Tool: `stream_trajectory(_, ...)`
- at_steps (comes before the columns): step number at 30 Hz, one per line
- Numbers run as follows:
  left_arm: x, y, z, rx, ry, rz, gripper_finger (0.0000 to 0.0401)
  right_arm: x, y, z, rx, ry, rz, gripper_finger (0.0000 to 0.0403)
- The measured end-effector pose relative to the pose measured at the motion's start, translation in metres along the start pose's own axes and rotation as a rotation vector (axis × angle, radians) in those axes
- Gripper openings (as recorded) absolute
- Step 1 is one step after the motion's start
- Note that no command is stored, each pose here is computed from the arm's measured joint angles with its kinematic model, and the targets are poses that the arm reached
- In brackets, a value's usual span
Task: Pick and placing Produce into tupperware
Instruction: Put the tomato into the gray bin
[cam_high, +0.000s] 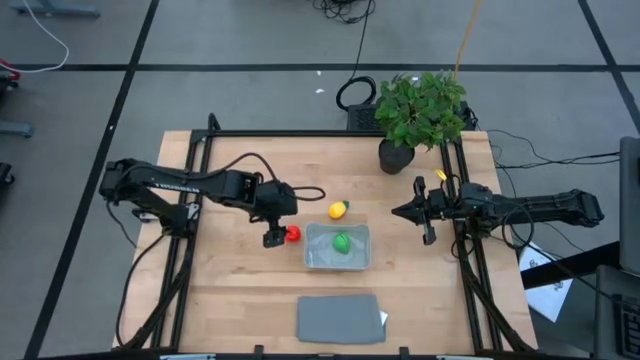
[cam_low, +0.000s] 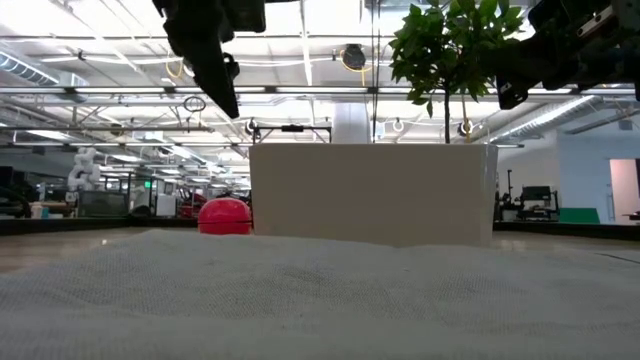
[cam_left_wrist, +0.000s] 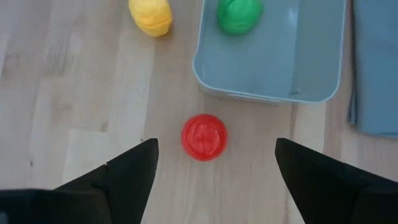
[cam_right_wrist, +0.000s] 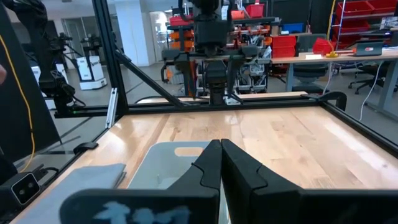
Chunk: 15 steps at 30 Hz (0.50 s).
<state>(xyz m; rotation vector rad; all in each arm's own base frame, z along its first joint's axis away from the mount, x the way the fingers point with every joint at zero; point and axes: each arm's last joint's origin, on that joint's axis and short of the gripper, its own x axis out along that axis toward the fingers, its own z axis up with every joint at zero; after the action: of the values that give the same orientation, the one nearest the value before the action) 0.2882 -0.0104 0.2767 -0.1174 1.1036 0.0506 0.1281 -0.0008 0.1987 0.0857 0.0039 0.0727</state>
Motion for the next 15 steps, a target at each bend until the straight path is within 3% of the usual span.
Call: stream_trajectory(15, 0.037, 0.009, -0.022, -0.031, -0.005, -0.043, 0.0331, 0.0, 0.0, -0.001, 0.001, 0.007, -0.001, 0.0)
